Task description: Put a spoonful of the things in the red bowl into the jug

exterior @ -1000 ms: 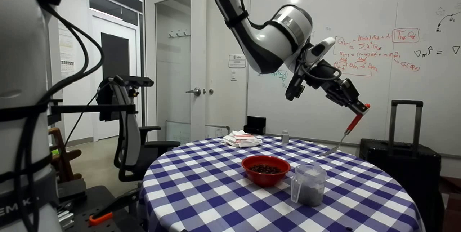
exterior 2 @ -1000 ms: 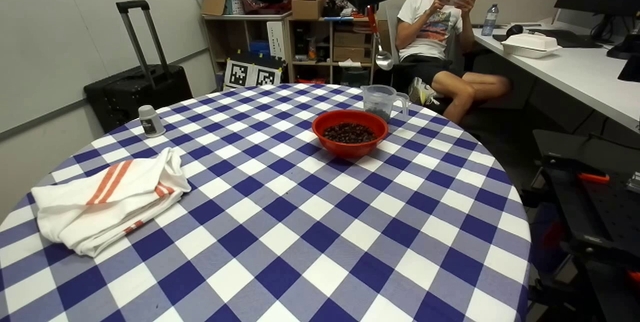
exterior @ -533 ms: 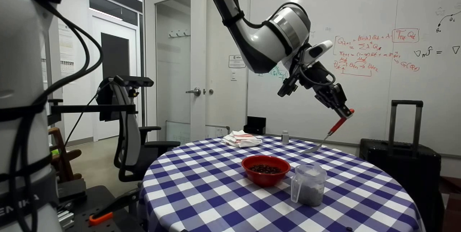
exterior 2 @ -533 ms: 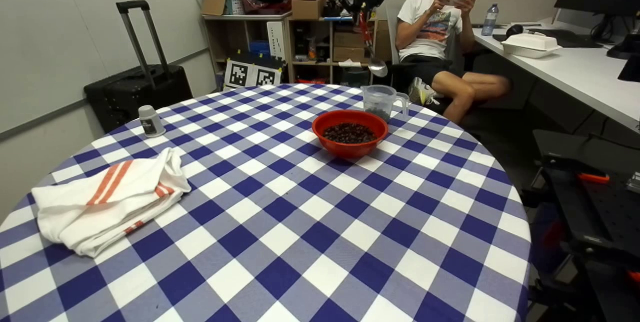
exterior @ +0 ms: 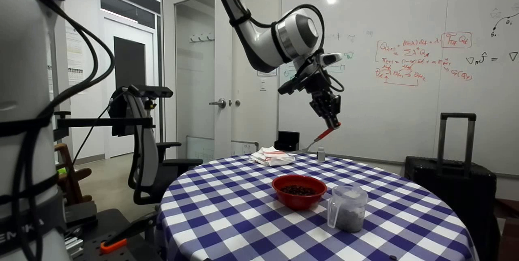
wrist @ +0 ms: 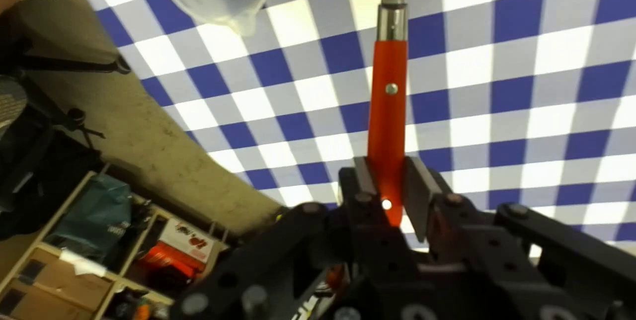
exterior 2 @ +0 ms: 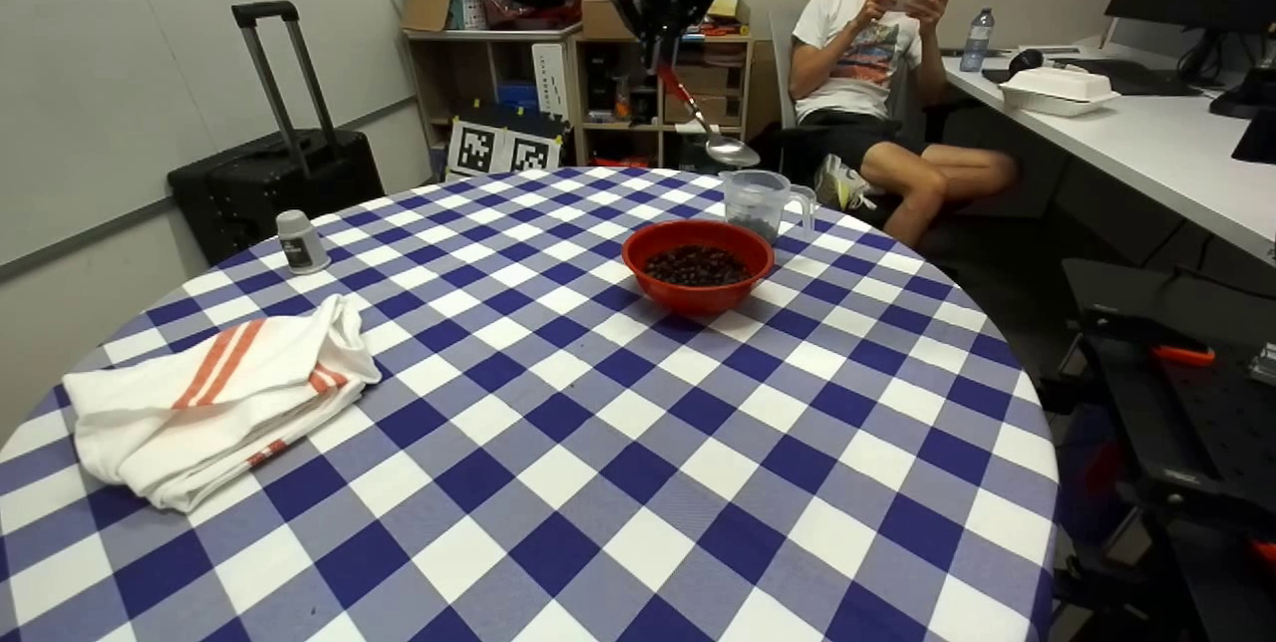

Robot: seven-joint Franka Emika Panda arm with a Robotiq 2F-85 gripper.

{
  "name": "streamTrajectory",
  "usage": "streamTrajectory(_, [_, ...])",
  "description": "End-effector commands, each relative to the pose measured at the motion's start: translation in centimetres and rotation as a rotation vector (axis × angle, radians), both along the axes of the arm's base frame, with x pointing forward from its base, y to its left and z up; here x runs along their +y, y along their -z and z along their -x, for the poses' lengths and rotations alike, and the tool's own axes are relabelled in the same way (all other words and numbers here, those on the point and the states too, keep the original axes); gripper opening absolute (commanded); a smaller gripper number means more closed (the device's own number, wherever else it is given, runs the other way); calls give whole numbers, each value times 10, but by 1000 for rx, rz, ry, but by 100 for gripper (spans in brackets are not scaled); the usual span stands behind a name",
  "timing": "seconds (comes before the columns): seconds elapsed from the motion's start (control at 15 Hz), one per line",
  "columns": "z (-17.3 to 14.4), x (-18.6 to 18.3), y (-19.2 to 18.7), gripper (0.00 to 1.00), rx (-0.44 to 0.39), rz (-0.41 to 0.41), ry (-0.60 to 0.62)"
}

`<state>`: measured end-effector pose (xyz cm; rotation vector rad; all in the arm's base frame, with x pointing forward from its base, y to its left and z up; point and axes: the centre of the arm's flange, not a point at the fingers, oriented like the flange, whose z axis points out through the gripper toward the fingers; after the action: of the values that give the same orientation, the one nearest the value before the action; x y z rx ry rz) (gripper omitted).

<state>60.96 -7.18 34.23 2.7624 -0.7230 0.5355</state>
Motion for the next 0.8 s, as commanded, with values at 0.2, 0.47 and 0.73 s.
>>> streamTrajectory(0.2, [-11,112,15,5,149,-128,-298])
streamTrajectory(0.47, [-17,142,58,5,215,-193,-352])
streamTrajectory(0.73, [-30,150,106,5,276,-252,-375])
